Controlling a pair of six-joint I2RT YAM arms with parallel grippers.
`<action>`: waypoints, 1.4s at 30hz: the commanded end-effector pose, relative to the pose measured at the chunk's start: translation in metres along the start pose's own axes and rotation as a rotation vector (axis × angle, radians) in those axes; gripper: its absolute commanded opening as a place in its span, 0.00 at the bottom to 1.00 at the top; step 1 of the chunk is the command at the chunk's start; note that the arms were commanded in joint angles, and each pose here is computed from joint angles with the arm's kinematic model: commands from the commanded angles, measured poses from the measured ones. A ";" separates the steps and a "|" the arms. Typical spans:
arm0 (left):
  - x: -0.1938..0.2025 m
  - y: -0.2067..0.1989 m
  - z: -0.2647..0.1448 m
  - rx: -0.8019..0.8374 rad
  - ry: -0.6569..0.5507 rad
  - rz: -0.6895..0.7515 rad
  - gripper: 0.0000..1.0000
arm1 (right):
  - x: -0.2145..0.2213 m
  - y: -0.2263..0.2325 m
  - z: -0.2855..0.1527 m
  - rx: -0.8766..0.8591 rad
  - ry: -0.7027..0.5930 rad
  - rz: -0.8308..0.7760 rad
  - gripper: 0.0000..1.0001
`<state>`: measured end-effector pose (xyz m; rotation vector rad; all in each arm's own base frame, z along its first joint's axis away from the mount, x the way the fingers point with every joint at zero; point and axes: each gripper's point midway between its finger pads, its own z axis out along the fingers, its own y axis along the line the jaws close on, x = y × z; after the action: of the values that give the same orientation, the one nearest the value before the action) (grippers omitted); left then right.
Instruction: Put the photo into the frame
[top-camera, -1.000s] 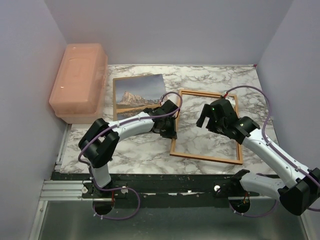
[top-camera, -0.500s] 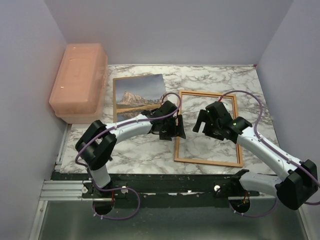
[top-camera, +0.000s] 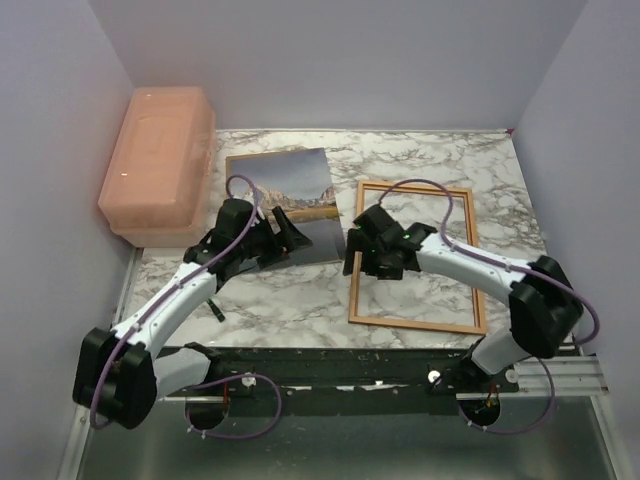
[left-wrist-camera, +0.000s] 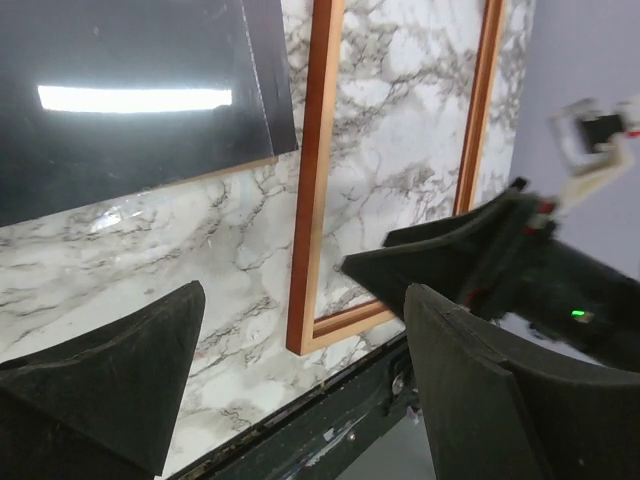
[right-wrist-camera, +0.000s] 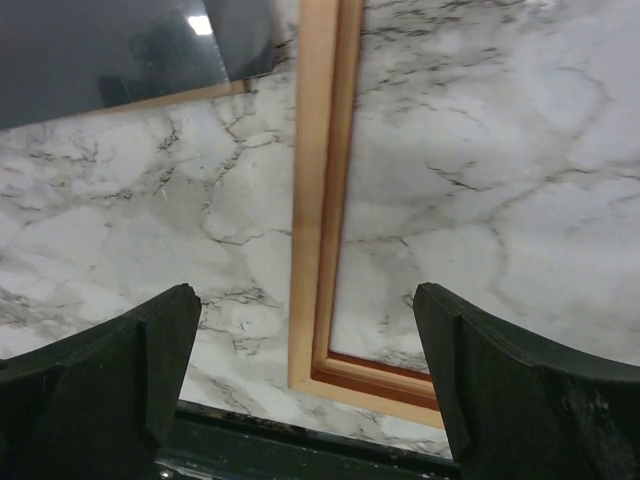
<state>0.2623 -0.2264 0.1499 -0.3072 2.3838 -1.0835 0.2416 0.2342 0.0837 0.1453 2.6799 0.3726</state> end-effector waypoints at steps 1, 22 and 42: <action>-0.023 -0.007 -0.046 0.047 -0.104 0.066 0.83 | 0.009 0.026 0.028 0.081 -0.002 -0.077 0.96; -0.052 -0.007 -0.115 -0.094 -0.309 0.235 0.88 | 0.062 -0.029 0.056 0.327 0.055 -0.141 0.38; -0.044 0.024 -0.088 -0.184 -0.216 0.220 0.88 | 0.035 0.002 0.025 0.208 -0.002 -0.178 0.75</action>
<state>0.2531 -0.1388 0.2049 -0.2300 2.2453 -0.7186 0.2122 0.2289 0.0215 -0.0037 2.7373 -0.0821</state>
